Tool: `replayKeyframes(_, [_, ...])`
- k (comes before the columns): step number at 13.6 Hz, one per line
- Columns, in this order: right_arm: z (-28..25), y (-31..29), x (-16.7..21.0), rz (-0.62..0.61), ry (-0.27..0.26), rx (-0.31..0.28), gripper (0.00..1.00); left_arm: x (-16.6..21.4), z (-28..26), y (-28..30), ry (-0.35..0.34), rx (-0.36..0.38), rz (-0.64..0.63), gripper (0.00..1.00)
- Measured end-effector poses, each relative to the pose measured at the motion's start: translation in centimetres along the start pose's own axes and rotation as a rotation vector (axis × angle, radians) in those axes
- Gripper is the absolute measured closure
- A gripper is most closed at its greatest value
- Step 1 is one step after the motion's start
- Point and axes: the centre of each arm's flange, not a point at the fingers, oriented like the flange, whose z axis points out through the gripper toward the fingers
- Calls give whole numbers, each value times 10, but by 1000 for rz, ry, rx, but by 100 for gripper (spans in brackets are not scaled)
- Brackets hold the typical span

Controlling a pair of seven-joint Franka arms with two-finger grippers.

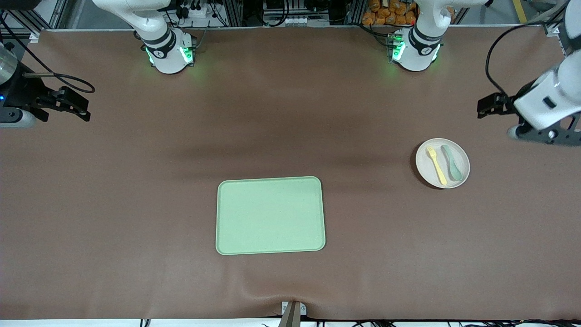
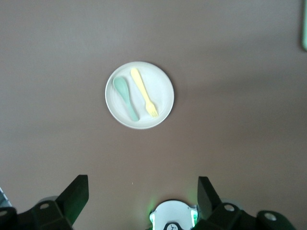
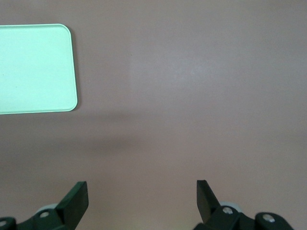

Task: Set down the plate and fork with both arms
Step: 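Move the left gripper toward the white plate's rim, then lower the left gripper and grasp the white plate's rim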

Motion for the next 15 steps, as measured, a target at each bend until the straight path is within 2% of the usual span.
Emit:
replayKeyframes(2, [0,0,0,1,-1,0,0,25,53,-38,-45,-19,-52,0])
replayKeyframes(6, [1,1,-1,2,-8,0,0,48,161,-112,-11,-51,-107,0])
replayKeyframes(9, [1,1,-1,2,-9,0,0,45,230,-128,3,-62,-132,0])
replayKeyframes(11, [1,1,-1,2,-9,0,0,46,268,-129,-15,-70,-136,0])
replayKeyframes(15, [1,1,-1,2,-9,0,0,53,320,-147,-35,-87,-165,0])
